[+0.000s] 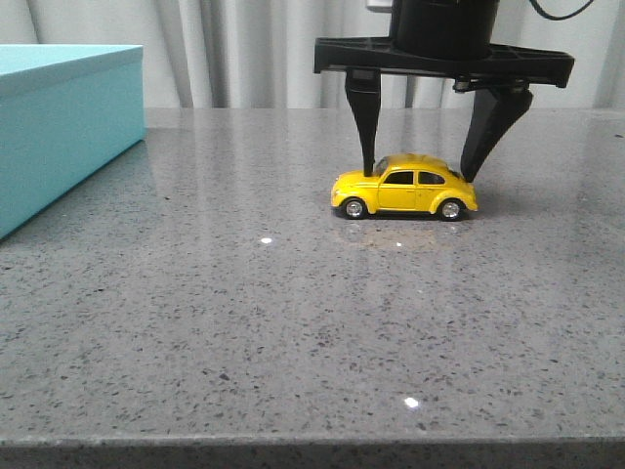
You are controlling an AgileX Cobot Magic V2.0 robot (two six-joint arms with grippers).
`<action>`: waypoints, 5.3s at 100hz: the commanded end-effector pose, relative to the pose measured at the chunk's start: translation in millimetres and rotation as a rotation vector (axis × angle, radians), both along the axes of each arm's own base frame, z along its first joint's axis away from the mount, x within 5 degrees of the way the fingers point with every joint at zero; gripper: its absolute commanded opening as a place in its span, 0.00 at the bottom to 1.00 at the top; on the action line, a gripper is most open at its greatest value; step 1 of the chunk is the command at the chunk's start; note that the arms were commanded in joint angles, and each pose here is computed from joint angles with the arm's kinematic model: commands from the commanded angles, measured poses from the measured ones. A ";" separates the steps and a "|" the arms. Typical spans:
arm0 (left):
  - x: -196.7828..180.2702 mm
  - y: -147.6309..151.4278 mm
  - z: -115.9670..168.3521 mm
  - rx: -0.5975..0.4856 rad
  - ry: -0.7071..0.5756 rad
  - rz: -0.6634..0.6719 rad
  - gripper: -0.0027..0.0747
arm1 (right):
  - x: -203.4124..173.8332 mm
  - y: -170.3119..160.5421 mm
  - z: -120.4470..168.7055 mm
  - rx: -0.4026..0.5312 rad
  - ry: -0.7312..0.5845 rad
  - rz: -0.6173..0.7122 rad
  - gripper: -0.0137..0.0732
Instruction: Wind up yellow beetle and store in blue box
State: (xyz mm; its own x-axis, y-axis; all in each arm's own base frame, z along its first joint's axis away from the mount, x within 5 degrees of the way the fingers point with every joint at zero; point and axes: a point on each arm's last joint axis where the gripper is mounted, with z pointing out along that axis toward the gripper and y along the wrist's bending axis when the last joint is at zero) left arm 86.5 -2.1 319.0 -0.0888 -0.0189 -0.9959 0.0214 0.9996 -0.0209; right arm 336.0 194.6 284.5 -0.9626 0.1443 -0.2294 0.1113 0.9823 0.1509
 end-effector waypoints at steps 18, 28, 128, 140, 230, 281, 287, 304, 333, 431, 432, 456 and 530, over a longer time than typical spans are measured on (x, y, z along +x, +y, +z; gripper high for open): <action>1.0 -0.2 18.5 -0.015 -0.105 -0.002 0.49 | 0.0 -13.9 24.4 0.016 -0.055 -0.033 0.80; 1.0 -0.2 18.5 -0.015 -0.105 -0.002 0.49 | -0.2 -14.1 23.5 0.013 -0.053 -0.033 0.80; 1.0 -0.1 19.1 -0.015 -0.111 -0.001 0.49 | 6.8 -92.7 1.9 -0.174 0.028 -0.111 0.80; 1.0 -0.1 19.1 -0.015 -0.111 -0.001 0.49 | 7.3 -96.4 7.6 -0.167 -0.003 -0.115 0.80; 1.0 0.0 20.5 -0.015 -0.126 0.000 0.49 | -105.0 -124.2 178.0 0.067 -0.624 -0.058 0.80; 6.9 -1.4 30.9 -0.003 -0.044 -0.015 0.49 | -168.8 -142.7 153.5 0.160 -0.844 -0.019 0.80; 12.3 -3.1 34.8 0.002 -0.008 -0.032 0.50 | -176.4 -144.3 143.0 0.174 -0.837 -0.019 0.80; 28.5 -15.3 47.6 0.094 0.064 -0.146 0.61 | -190.2 -146.7 123.2 0.206 -0.816 -0.021 0.80; 71.2 -50.2 66.1 0.395 0.215 -0.399 0.66 | -193.7 -145.9 119.5 0.238 -0.811 -0.025 0.80; 223.3 -128.7 17.1 0.940 0.603 -0.860 0.66 | -196.1 -146.6 121.1 0.243 -0.822 -0.024 0.80; 223.9 -128.9 15.9 0.940 0.607 -0.861 0.66 | -196.1 -146.6 121.1 0.243 -0.822 -0.024 0.80; 233.2 -133.9 0.6 0.955 0.625 -0.900 0.66 | -196.0 -146.6 121.2 0.243 -0.823 -0.024 0.80; 245.5 -139.8 -25.0 0.939 0.693 -0.931 0.58 | -196.1 -146.6 121.1 0.243 -0.822 -0.024 0.80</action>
